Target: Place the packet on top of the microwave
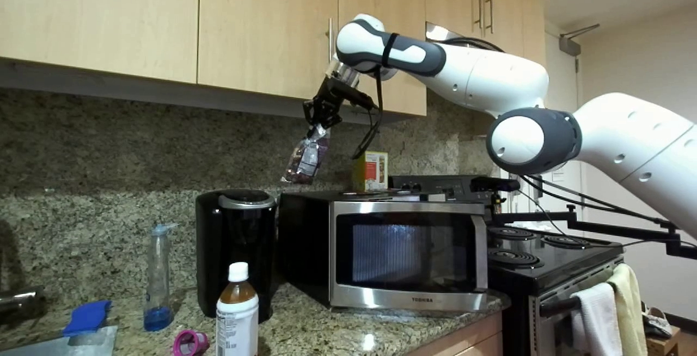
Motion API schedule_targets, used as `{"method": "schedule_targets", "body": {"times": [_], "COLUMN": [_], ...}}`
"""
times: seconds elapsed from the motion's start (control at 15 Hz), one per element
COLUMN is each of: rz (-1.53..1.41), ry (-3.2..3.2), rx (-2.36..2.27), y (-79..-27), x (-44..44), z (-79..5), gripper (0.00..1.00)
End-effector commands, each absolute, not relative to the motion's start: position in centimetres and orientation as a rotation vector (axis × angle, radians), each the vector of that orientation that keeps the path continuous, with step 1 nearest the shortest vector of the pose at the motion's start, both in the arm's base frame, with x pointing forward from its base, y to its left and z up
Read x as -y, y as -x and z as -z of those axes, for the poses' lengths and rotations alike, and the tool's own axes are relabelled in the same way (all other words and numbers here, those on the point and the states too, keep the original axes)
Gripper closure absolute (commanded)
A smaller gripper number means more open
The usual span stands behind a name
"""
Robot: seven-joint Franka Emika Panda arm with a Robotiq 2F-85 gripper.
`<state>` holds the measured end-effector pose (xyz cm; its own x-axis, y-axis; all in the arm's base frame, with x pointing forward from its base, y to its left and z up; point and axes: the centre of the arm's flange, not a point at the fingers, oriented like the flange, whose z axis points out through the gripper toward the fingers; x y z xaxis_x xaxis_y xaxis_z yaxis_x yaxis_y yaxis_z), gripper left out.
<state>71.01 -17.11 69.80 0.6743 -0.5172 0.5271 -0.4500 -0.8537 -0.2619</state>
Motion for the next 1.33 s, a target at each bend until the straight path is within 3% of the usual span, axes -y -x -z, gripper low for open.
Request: {"method": "schedule_targets", "body": {"times": [0.0,0.8,1.27], "rz": [1.022,1.072,1.102], "ry": [2.614,2.502,2.424], "rx": [-0.95,-1.163,-1.211], "y": [-69.9,-71.9,-69.6], "x": [20.9,25.9,25.3], "z": [-72.0,-61.1,-61.5], "gripper": [1.0,1.0,1.0]}}
